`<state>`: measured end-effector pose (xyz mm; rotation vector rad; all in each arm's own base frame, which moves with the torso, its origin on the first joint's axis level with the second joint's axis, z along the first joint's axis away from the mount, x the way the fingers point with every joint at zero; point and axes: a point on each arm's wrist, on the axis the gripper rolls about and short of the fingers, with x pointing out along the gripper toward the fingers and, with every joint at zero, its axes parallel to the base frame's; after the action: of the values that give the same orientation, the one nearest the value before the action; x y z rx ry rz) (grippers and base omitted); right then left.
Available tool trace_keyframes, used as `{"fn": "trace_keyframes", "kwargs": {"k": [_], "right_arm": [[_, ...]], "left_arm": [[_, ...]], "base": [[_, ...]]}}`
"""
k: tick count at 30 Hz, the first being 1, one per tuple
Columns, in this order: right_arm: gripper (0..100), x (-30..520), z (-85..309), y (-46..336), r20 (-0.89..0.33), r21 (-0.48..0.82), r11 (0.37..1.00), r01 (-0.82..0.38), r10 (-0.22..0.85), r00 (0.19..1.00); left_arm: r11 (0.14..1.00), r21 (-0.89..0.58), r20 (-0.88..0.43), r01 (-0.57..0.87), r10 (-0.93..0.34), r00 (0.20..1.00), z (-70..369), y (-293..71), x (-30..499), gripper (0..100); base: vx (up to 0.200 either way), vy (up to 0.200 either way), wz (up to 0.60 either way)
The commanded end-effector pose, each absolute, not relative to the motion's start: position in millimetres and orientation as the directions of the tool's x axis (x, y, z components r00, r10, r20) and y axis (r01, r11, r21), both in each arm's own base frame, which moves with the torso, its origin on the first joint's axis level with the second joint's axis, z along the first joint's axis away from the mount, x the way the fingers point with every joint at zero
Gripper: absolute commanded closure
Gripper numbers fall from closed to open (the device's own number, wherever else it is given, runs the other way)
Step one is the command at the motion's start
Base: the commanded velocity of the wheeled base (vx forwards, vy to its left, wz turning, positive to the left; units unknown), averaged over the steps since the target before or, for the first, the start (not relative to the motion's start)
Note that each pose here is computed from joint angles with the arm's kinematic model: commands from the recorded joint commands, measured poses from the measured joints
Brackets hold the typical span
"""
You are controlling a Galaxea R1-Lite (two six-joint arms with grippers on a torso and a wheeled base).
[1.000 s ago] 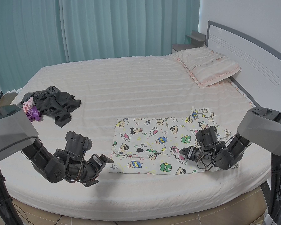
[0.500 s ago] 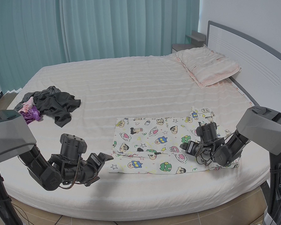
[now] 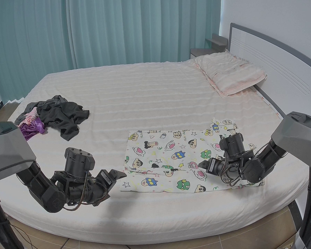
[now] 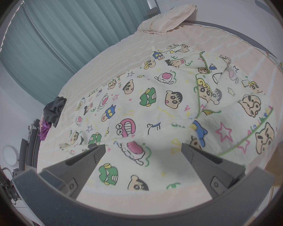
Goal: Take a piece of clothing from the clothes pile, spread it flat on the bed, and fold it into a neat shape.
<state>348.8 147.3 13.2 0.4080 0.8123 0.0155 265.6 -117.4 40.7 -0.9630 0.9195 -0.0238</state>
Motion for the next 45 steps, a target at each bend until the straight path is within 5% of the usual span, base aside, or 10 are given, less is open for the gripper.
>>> {"fn": "trace_keyframes", "kwargs": {"k": [1, 22, 45], "right_arm": [[0, 326, 43, 140, -0.673, 0.399, 0.910, 0.112, 0.208, 0.710], [0, 276, 52, 111, -0.562, 0.484, 0.873, 0.064, 0.254, 0.787], [0, 272, 56, 109, -0.556, 0.483, 0.874, 0.057, 0.256, 0.791]], "left_arm": [[0.601, -0.720, -0.649, -0.348, -0.404, 0.645, 46, -119, 264, 0], [0.581, -0.734, -0.636, -0.352, -0.408, 0.655, 46, -119, 265, 0], [0.601, -0.730, -0.638, -0.325, -0.428, 0.641, 47, -134, 258, 0]], "base": [[0.000, 0.000, 0.00], [0.086, 0.000, 0.00], [0.000, -0.165, 0.00]]}}
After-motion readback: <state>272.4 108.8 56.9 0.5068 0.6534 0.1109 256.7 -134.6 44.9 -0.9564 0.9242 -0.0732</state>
